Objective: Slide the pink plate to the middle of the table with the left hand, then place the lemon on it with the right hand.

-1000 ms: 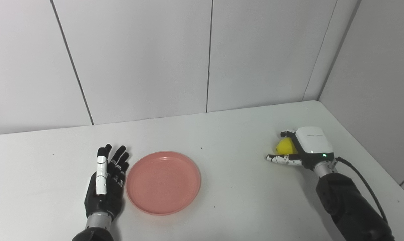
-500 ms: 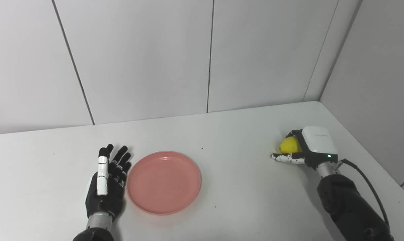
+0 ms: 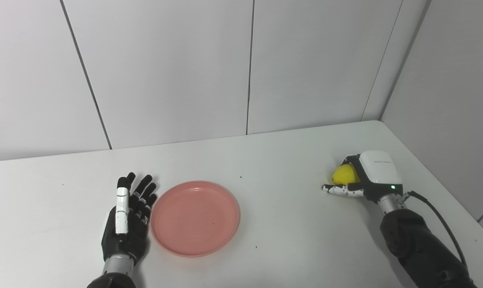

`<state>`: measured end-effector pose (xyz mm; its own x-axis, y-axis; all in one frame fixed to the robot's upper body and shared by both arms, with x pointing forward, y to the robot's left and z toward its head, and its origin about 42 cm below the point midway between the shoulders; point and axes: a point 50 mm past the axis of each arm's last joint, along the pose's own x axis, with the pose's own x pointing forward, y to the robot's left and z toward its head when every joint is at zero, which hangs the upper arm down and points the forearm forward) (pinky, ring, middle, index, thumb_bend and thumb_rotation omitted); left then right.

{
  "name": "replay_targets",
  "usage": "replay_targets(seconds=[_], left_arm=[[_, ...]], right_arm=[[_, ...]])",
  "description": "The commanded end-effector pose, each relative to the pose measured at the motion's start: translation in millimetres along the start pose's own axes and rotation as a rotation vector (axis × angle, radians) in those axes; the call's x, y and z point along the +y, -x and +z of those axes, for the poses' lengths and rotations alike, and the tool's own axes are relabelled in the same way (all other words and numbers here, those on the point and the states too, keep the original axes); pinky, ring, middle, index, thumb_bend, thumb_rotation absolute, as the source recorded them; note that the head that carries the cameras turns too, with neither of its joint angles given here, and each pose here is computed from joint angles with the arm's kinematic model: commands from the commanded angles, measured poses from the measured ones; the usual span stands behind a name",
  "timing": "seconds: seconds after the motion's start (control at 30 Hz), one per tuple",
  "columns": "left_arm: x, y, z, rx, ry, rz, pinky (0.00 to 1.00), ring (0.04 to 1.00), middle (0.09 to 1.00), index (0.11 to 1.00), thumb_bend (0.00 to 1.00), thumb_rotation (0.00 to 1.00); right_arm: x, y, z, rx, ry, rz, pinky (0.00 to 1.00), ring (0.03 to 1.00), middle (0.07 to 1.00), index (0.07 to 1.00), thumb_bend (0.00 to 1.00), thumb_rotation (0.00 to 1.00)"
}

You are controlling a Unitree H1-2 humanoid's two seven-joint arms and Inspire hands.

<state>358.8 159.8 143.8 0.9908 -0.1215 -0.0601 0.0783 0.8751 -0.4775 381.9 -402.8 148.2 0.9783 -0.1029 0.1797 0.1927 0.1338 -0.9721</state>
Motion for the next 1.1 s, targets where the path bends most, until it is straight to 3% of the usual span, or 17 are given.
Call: replay_targets(seconds=[0.0,0.13,0.3,0.47,0.67,0.83,1.07], left_arm=[[0,3,-6,0.038,-0.003,0.015,0.96,0.897,0.863,0.950,0.73,0.74],[0,3,-6,0.037,-0.005,0.011,0.97,0.899,0.864,0.956,0.74,0.74],[-1,3,-6,0.035,-0.006,0.014,0.96,0.897,0.860,0.956,0.74,0.73],[-4,3,-8,0.032,0.003,0.017,0.96,0.895,0.854,0.954,0.74,0.72],[-5,3,-9,0.034,0.000,0.010,0.95,0.892,0.855,0.957,0.74,0.72],[-9,3,-10,0.036,-0.002,0.008,0.95,0.894,0.854,0.957,0.73,0.73],[-18,4,-11,0.040,-0.008,0.013,0.93,0.878,0.839,0.946,0.73,0.73]], right_arm=[[-7,-6,0,-0.036,0.014,0.019,0.25,0.306,0.365,0.444,0.62,0.48],[-10,-6,1,-0.041,0.004,0.025,0.25,0.318,0.384,0.458,0.62,0.49],[-16,-9,3,-0.056,0.003,0.017,0.21,0.265,0.329,0.402,0.63,0.50],[-31,-14,12,-0.084,0.000,-0.018,0.21,0.273,0.348,0.448,0.62,0.53],[-48,-22,22,-0.136,-0.006,-0.043,0.20,0.257,0.320,0.376,0.62,0.51],[-65,-30,31,-0.179,-0.007,-0.062,0.22,0.273,0.334,0.396,0.62,0.54],[-80,-41,45,-0.222,-0.031,-0.084,0.15,0.198,0.255,0.286,0.62,0.51]])
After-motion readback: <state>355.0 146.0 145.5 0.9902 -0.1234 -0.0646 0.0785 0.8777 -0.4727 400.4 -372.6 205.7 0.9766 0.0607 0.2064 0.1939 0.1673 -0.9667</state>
